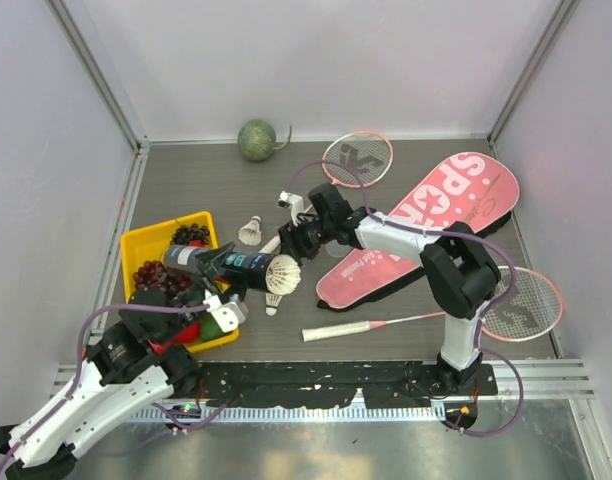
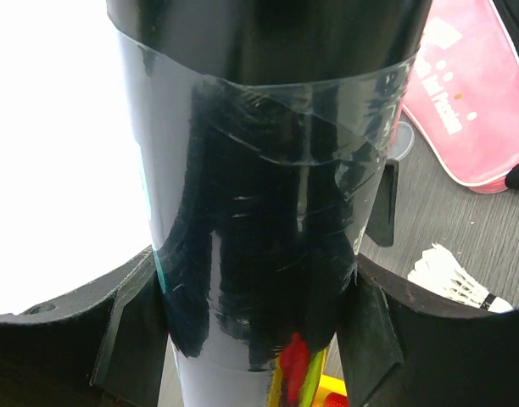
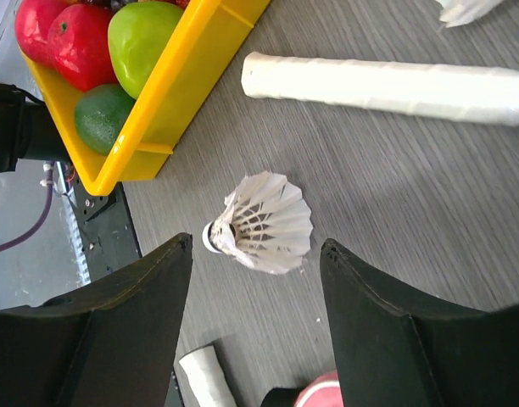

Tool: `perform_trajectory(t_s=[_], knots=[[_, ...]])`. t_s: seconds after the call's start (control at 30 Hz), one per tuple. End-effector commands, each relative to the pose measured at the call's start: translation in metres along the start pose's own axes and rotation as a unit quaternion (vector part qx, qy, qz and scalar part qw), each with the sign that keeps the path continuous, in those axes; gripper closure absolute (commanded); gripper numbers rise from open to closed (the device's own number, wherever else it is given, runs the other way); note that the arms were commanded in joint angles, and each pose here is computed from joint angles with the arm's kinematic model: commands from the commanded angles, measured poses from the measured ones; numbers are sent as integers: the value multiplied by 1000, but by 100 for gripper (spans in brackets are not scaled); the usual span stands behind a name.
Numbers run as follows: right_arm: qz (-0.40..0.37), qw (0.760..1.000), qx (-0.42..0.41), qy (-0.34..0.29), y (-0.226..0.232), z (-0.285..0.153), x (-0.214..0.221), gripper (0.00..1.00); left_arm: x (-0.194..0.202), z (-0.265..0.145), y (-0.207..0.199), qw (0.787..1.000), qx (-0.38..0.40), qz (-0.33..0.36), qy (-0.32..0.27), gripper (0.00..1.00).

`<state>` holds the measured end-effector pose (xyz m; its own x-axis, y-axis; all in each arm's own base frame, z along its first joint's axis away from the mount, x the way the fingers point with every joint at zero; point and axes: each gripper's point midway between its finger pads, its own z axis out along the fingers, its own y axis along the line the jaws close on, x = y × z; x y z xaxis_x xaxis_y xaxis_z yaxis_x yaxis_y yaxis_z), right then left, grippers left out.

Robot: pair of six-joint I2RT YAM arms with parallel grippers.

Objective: Pack up the badminton gear

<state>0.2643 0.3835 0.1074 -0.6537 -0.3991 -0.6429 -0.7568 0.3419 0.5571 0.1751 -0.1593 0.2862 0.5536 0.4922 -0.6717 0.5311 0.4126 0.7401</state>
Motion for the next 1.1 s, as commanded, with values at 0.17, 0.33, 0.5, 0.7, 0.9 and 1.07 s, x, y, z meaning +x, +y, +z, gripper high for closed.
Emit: perform_trajectory(t_s=[0.17, 0.33, 0.5, 0.7, 0.9, 1.07], knots=[[-28, 998, -57, 25, 19, 27, 5, 35, -20, 2, 19, 999, -31, 0, -36, 100], [-26, 997, -63, 42, 23, 35, 16, 37, -17, 5, 17, 999, -28, 0, -31, 100], [-25, 997, -65, 46, 25, 35, 24, 51, -12, 6, 17, 999, -30, -2, -18, 100], [-15, 996, -71, 46, 27, 36, 27, 53, -12, 8, 15, 1000, -23, -5, -17, 100], [-9, 996, -74, 50, 27, 38, 34, 53, -11, 10, 15, 1000, -23, -6, -14, 100], [-6, 995, -88, 46, 33, 38, 33, 62, -10, 10, 14, 1000, -18, -7, -11, 100]])
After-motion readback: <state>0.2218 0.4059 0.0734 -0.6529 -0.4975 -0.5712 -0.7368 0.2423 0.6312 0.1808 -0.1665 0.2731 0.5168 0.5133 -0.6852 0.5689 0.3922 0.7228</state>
